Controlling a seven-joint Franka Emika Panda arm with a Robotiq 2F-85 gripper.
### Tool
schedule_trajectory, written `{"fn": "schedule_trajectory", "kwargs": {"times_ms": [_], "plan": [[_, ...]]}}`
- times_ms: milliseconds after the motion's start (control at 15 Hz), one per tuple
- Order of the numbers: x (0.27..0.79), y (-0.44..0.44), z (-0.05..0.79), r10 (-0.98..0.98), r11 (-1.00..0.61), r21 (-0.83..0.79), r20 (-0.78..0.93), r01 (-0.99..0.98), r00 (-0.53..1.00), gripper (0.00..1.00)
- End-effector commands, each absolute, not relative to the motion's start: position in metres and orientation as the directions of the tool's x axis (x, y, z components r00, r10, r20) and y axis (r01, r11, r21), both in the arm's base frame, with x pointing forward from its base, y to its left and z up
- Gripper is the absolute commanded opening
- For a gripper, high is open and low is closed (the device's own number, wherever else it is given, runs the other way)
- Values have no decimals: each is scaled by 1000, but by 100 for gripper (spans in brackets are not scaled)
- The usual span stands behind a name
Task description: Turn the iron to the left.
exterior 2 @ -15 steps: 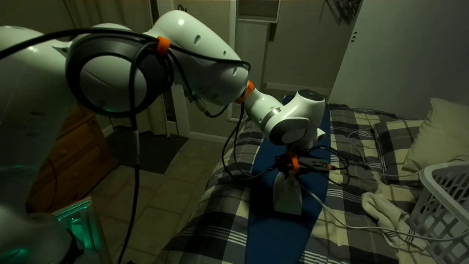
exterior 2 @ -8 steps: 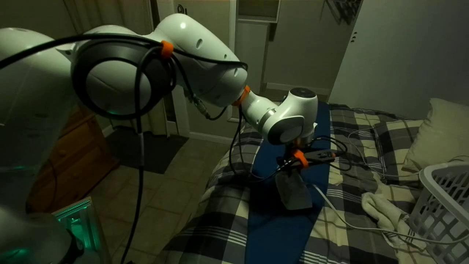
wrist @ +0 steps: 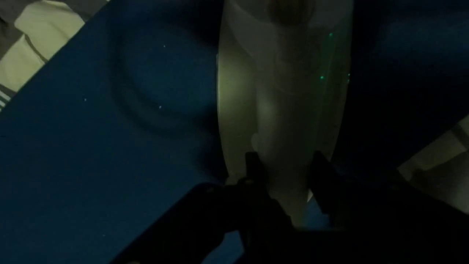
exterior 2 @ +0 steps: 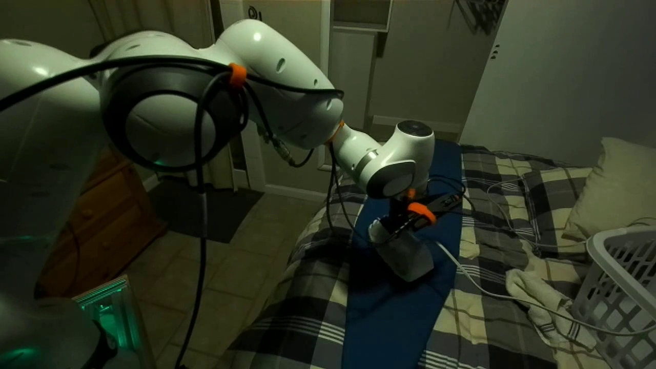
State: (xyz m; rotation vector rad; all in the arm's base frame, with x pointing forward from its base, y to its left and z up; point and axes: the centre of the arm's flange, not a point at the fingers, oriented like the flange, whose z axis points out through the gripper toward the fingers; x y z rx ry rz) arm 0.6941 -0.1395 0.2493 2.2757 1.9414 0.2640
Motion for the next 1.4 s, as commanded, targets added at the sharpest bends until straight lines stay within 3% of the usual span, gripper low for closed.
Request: {"fn": "schedule_trajectory", "kwargs": {"times_ms": [0, 467, 1067, 1133, 1200, 1333], "plan": [[676, -146, 248, 999, 36, 195, 23, 980, -41, 12], [670, -161, 241, 940, 342, 121, -44, 932, -339, 12], [665, -190, 238, 900, 431, 93, -112, 898, -421, 12], [665, -190, 241, 908, 413, 90, -112, 906, -403, 62], [666, -192, 246, 911, 406, 102, -117, 908, -395, 63], [666, -195, 257, 926, 369, 99, -129, 924, -356, 76]]}}
